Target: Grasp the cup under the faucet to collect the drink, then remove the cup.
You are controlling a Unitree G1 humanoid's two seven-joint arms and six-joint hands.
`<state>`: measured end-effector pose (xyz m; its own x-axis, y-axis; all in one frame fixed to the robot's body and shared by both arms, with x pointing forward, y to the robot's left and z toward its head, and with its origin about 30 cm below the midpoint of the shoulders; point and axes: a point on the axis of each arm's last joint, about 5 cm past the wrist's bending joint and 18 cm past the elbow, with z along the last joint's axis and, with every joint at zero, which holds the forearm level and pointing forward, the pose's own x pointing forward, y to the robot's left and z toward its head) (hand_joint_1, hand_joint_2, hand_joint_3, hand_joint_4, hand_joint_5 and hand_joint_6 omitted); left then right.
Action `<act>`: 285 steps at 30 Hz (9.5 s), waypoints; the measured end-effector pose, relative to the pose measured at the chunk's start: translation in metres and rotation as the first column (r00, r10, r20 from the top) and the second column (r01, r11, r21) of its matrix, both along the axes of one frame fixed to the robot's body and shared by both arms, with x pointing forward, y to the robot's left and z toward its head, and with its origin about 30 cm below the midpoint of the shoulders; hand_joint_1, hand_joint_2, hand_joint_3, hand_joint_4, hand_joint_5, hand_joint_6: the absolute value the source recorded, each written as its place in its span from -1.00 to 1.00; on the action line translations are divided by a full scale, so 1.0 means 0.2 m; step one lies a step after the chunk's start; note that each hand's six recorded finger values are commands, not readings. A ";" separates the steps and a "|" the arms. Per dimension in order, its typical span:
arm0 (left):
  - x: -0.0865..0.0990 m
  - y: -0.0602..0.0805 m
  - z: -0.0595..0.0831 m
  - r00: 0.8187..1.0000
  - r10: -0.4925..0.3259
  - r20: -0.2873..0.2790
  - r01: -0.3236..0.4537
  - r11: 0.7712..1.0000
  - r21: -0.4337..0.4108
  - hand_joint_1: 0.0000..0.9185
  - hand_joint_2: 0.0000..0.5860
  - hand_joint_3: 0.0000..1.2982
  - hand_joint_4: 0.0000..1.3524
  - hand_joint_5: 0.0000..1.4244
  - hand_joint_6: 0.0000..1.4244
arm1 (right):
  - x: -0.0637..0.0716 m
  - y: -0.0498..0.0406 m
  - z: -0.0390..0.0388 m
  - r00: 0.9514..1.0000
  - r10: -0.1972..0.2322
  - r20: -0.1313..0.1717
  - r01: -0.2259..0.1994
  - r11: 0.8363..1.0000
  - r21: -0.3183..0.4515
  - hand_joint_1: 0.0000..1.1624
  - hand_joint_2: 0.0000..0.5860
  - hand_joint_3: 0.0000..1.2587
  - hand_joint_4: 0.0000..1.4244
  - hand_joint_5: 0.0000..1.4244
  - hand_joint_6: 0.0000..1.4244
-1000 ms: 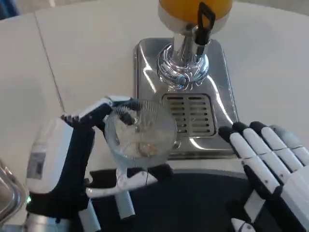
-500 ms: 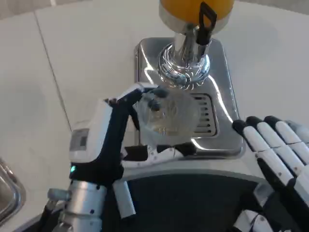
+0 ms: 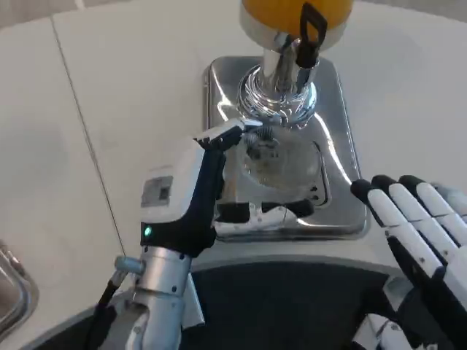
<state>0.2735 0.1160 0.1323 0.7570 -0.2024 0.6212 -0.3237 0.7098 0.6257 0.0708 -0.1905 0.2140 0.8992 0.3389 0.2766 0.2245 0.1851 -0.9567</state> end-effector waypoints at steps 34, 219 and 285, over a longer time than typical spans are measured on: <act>0.17 -0.19 0.02 0.992 0.126 -0.021 -0.127 0.992 -0.018 0.47 -0.72 0.72 0.68 0.96 1.00 | 0.01 0.003 -0.001 0.999 -0.023 -0.022 0.023 1.000 0.017 -0.78 0.95 -1.00 -1.00 -1.00 -0.95; -0.56 0.49 0.02 0.929 0.334 -0.161 -0.201 0.820 0.536 -1.00 -0.69 -1.00 -1.00 -1.00 -0.94 | 0.65 0.453 0.387 0.976 0.215 0.039 -0.219 0.956 0.198 -1.00 0.79 -0.91 -1.00 -1.00 -0.92; -0.22 0.23 0.08 0.966 0.197 -0.166 -0.137 0.938 0.319 -0.90 -0.75 -1.00 -1.00 -0.98 -0.87 | 0.60 0.335 0.363 0.992 0.112 0.054 -0.124 0.859 0.496 -0.93 0.89 -0.98 -1.00 -1.00 -0.98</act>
<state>0.2286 0.1612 0.1483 0.8947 -0.2183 0.3897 -0.2732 0.4228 0.8641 0.1915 -0.1235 0.2866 0.8527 0.2537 0.4567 0.1914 0.6616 -0.7250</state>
